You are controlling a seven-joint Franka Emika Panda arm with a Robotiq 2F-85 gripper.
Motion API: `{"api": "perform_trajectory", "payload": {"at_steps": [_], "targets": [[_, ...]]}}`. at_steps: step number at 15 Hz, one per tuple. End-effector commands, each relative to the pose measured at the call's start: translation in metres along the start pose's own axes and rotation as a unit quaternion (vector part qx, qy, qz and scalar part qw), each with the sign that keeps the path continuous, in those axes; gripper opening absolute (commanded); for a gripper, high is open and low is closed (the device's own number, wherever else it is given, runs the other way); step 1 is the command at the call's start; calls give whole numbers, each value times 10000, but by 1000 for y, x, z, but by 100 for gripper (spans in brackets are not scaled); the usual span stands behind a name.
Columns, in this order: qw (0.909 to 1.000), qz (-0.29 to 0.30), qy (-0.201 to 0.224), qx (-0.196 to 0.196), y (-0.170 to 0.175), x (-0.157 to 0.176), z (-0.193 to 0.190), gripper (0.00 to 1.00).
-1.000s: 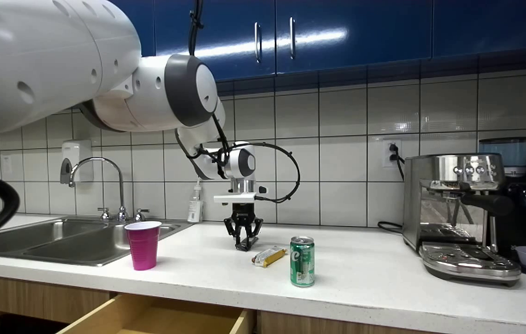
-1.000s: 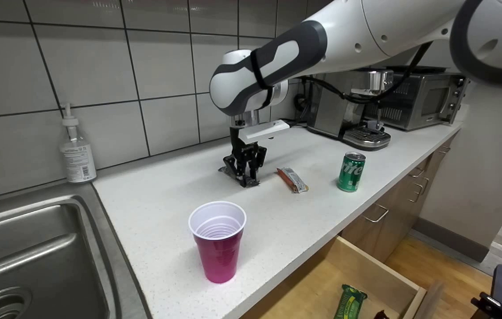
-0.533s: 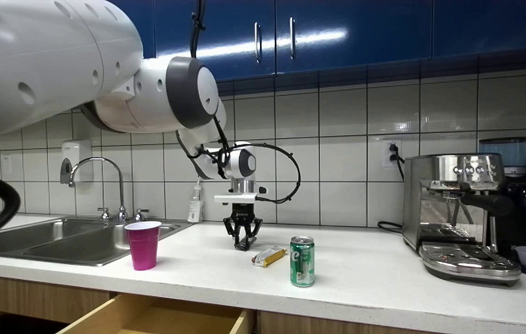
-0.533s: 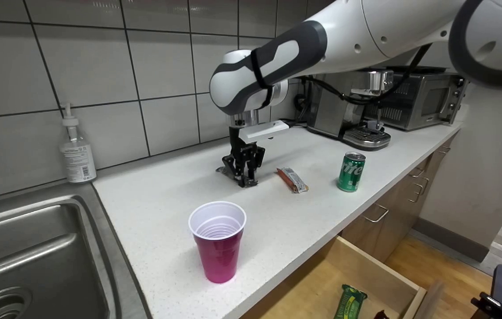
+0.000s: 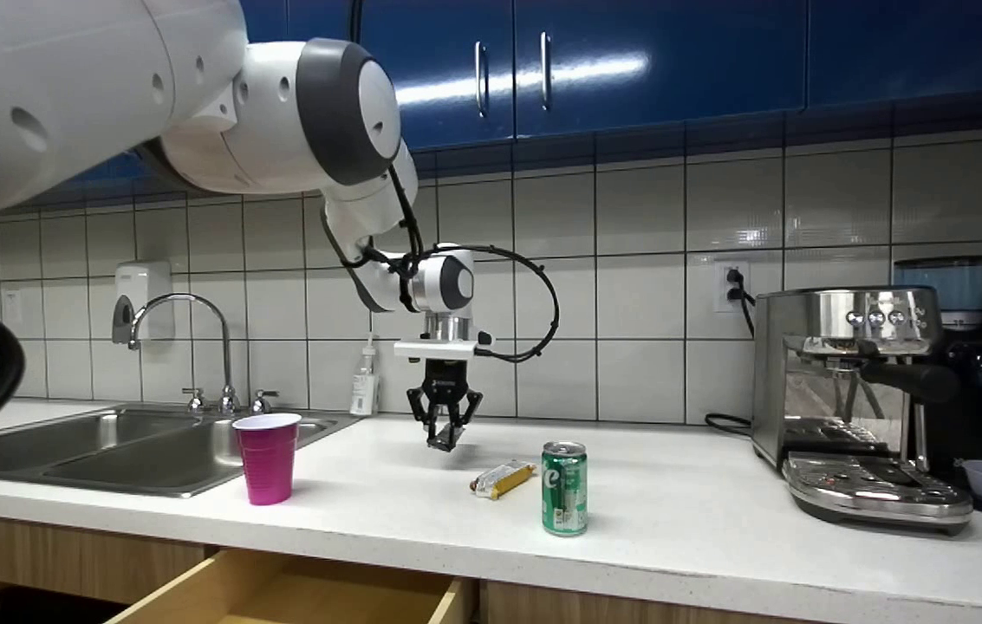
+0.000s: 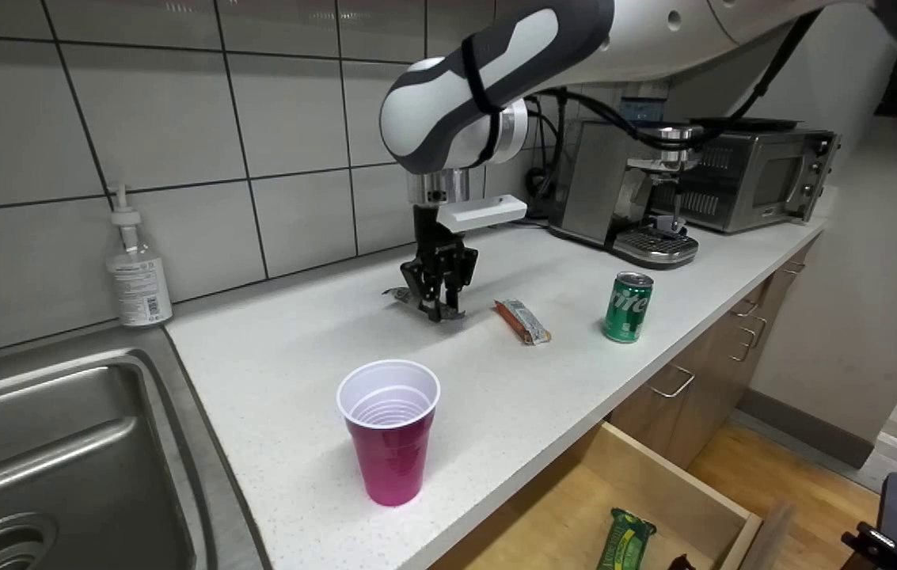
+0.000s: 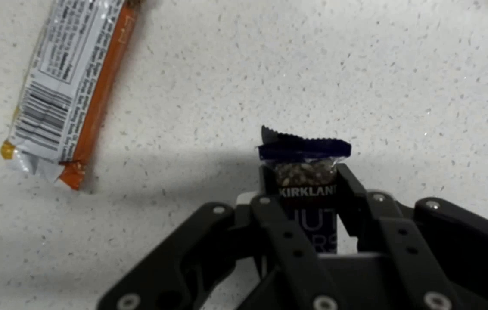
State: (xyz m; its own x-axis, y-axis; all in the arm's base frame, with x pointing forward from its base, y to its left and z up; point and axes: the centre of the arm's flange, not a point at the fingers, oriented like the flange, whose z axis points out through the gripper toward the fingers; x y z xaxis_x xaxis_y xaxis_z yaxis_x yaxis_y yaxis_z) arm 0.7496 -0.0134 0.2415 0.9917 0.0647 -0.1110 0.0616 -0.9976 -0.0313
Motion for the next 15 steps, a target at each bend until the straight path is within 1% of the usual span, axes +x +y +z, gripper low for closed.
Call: {"api": "perform_trajectory", "payload": {"at_steps": [1,6,11,15], "targets": [[9993,-313,-100,179,-10,-65,-16,12],[9975,-632,-240,201,-20,-110,-24,12],[9951,-895,-406,137,-23,-158,-18,12],[9956,-803,-476,103,-30,-197,-9,12]]}}
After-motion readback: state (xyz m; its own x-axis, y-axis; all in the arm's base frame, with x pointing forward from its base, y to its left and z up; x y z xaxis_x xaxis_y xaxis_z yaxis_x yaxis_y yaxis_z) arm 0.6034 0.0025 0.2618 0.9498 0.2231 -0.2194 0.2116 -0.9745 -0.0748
